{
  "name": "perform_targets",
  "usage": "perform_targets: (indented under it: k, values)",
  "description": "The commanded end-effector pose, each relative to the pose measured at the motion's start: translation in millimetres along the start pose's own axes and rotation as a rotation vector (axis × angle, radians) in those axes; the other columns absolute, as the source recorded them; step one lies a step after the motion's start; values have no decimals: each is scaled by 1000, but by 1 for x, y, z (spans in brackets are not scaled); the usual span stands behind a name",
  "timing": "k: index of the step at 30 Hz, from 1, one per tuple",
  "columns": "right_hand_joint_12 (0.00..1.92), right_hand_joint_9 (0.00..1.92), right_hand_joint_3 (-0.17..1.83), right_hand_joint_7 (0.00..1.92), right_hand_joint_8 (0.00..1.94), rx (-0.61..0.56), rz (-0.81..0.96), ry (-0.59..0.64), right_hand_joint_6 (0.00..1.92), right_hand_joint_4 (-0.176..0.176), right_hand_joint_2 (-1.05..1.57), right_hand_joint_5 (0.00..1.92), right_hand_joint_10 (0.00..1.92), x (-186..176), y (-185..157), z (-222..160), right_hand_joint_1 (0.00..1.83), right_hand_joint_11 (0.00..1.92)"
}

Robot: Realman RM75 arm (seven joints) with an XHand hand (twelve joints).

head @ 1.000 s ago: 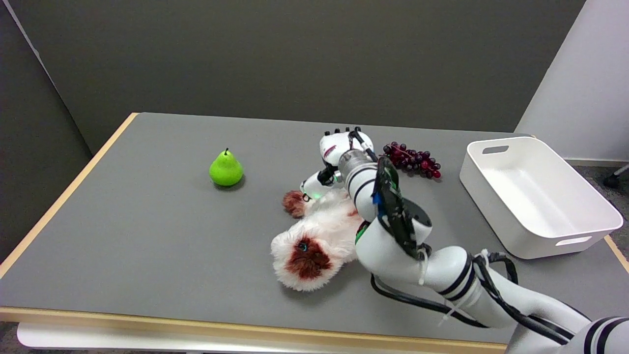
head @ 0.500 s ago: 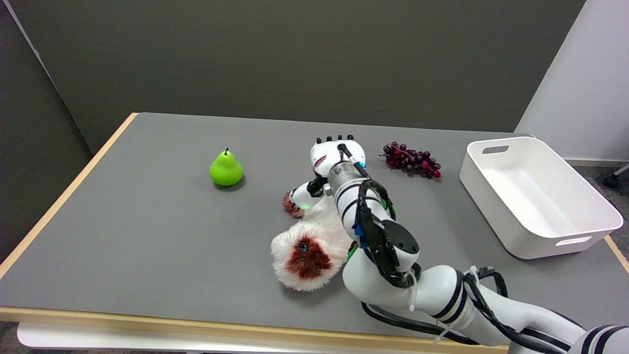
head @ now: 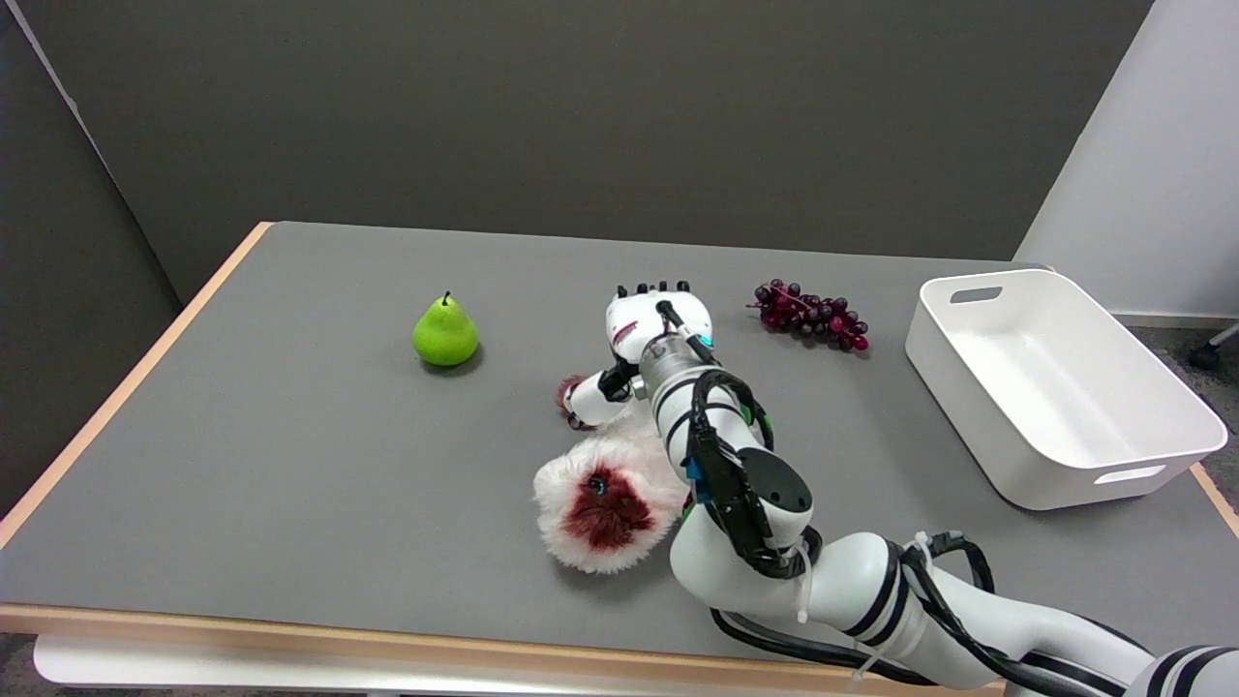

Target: Pick up the plush toy.

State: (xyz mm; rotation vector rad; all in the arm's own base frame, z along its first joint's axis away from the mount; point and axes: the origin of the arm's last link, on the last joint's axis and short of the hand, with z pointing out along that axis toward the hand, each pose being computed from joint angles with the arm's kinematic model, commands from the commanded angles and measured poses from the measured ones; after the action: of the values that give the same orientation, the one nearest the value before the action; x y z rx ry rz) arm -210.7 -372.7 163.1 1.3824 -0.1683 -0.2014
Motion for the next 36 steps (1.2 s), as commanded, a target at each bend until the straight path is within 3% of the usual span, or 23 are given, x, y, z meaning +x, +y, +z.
perform_targets:
  k: [1,19,36]
  values:
    - [1734,259,820,396,602,47,69,-88,542,-141,630,270,1059,-30,-3,18,564,432]
    - [1732,258,823,396,597,112,126,-141,540,-140,628,268,1055,-41,-11,38,574,430]
    - [1729,315,865,479,680,162,165,-143,605,-136,645,308,1092,-51,-10,35,733,441]
